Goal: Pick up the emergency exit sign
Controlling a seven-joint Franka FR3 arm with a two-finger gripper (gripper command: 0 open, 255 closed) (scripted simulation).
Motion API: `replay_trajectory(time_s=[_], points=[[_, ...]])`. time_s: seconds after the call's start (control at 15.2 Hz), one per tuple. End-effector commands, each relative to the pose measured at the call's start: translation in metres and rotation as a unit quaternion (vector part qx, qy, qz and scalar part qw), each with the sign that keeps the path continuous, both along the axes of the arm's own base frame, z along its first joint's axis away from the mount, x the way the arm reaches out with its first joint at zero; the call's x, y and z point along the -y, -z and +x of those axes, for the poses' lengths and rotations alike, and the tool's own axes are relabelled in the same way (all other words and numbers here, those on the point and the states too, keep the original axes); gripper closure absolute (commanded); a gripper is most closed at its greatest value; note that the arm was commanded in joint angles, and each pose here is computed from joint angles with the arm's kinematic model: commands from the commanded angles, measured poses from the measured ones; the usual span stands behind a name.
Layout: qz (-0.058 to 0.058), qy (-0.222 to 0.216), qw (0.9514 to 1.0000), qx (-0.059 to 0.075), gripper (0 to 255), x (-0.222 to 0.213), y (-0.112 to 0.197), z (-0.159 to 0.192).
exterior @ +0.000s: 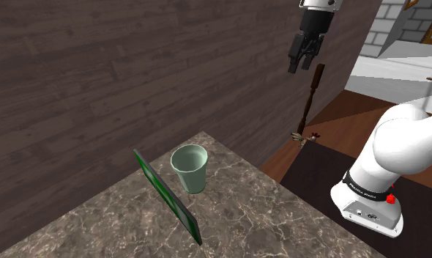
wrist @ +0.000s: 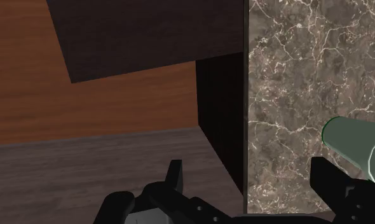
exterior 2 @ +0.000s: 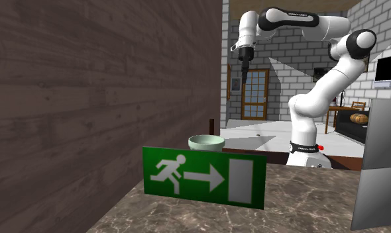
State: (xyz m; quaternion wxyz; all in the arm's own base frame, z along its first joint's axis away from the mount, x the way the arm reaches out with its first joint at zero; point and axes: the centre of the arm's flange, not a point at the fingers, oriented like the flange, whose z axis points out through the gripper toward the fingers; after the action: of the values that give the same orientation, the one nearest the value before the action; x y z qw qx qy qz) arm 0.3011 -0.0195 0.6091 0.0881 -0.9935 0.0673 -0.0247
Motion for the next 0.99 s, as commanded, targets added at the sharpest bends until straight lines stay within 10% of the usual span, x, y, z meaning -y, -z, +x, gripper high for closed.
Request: replay_trajectory(time_s=[0.0,0.92], points=[[0.0,0.0,1.0,0.0,0,0.0,0.0,0.0],[-0.029,-0.002,0.9996,-0.007,0,-0.178,0.049,0.058]])
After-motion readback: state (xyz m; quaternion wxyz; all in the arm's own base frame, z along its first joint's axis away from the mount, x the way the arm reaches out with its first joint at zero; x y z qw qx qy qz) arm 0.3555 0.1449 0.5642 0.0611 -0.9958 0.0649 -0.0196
